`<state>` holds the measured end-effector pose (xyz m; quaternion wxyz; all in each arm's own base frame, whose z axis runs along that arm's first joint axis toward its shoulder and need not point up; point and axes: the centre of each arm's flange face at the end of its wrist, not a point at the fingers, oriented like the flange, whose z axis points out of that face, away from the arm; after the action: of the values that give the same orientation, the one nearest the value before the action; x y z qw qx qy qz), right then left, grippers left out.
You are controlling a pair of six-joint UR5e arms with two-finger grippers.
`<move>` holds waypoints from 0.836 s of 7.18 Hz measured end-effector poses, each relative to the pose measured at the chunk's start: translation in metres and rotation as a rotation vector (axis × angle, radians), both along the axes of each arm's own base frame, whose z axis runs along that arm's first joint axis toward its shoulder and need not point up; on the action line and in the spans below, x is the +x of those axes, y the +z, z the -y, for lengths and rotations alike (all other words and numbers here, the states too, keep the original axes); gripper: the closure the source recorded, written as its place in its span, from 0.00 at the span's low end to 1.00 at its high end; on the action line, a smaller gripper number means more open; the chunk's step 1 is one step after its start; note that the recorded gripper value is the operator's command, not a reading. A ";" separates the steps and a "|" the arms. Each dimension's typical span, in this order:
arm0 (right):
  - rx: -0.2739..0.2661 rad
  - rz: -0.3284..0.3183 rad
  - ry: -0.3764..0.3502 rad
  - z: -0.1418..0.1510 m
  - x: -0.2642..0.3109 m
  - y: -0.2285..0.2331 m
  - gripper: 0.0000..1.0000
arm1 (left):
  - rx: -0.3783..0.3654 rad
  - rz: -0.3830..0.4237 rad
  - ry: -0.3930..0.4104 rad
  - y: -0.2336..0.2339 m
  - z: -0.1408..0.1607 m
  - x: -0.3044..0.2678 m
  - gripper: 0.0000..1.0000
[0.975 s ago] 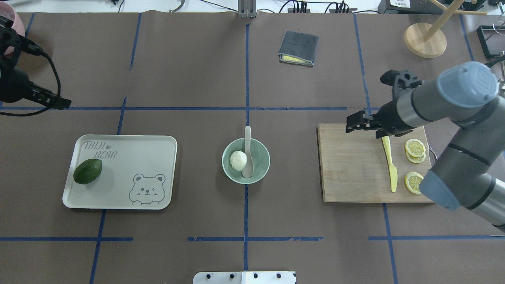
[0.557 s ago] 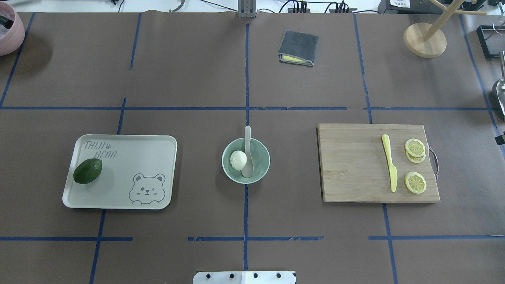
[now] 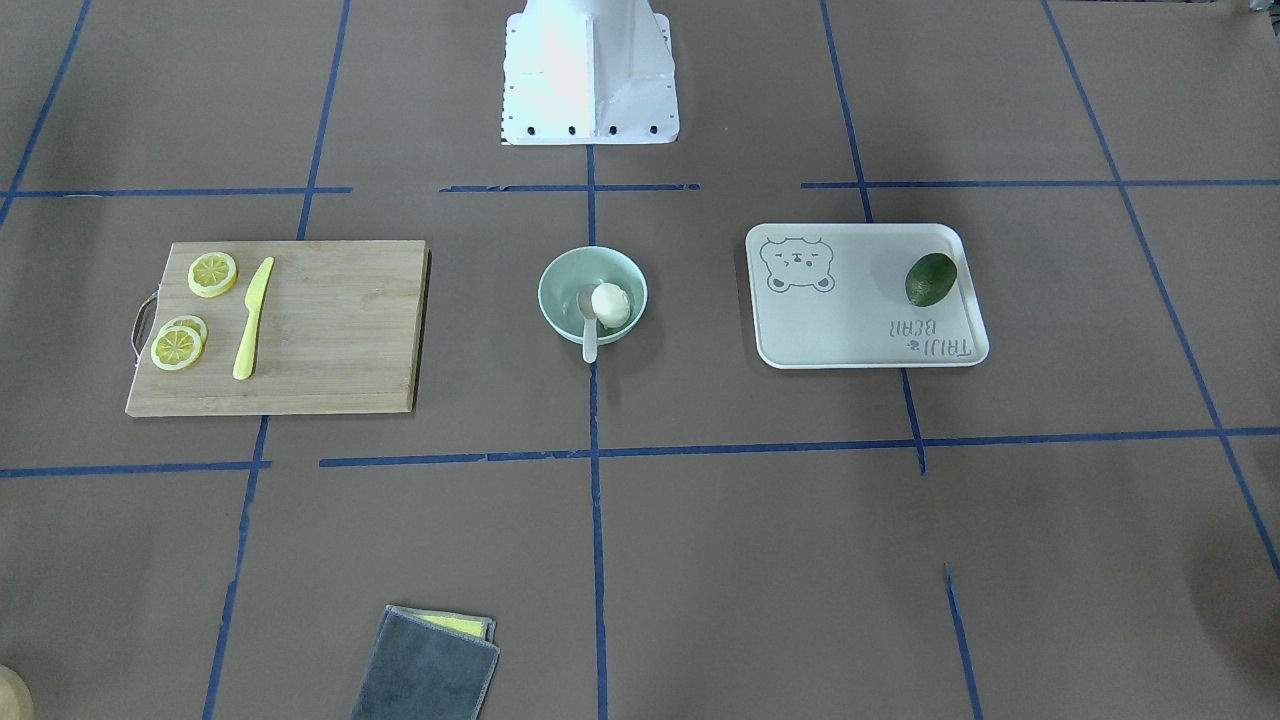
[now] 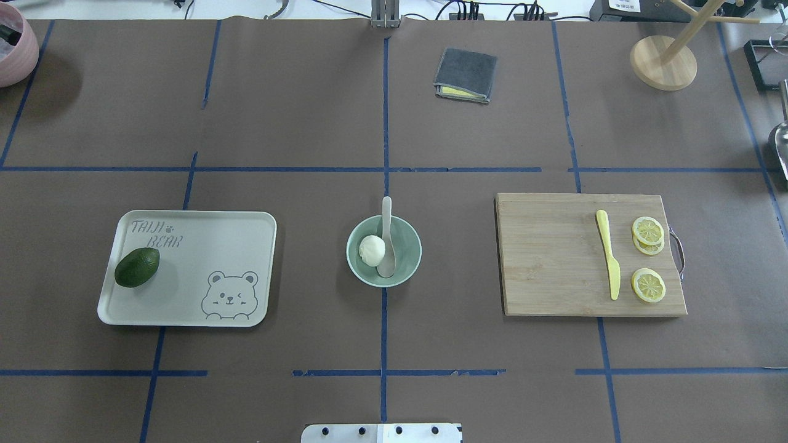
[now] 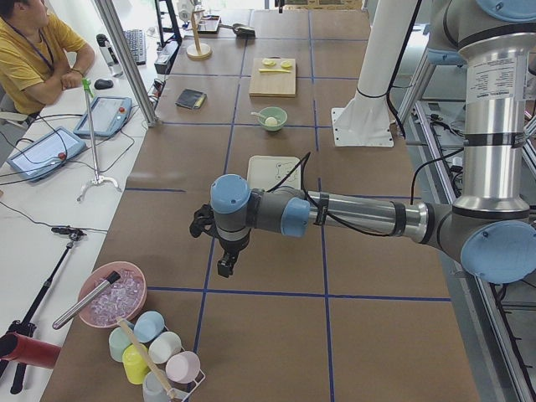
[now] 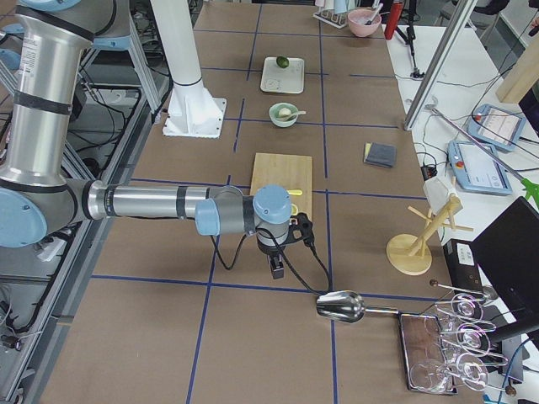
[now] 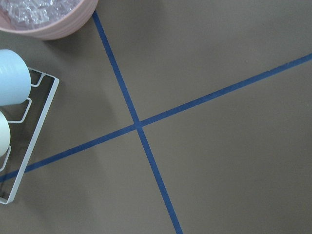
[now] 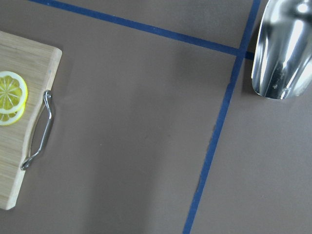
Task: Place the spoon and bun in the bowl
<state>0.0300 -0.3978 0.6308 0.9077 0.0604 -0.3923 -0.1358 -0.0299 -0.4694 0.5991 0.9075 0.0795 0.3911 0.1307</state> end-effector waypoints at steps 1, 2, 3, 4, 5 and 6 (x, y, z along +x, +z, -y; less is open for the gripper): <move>-0.001 -0.001 -0.004 -0.001 0.006 -0.002 0.00 | -0.039 -0.013 0.006 0.000 -0.007 0.002 0.00; -0.003 -0.002 -0.004 -0.001 0.009 -0.004 0.00 | -0.058 -0.017 0.009 0.002 -0.011 0.003 0.00; -0.001 -0.003 -0.005 0.000 0.010 -0.006 0.00 | -0.067 -0.018 0.011 0.003 -0.013 0.003 0.00; 0.004 -0.007 -0.005 0.003 0.010 -0.009 0.00 | -0.068 -0.019 0.012 0.003 -0.014 0.003 0.00; 0.009 -0.010 -0.005 0.006 0.010 -0.010 0.00 | -0.068 -0.019 0.014 0.003 -0.015 0.004 0.00; 0.010 -0.011 -0.005 0.007 0.010 -0.010 0.00 | -0.066 -0.020 0.014 0.002 -0.015 0.004 0.00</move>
<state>0.0401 -0.4051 0.6204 0.9091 0.0634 -0.3869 -0.1405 -0.0263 -0.4543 0.6016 0.9048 0.0479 0.4047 0.1234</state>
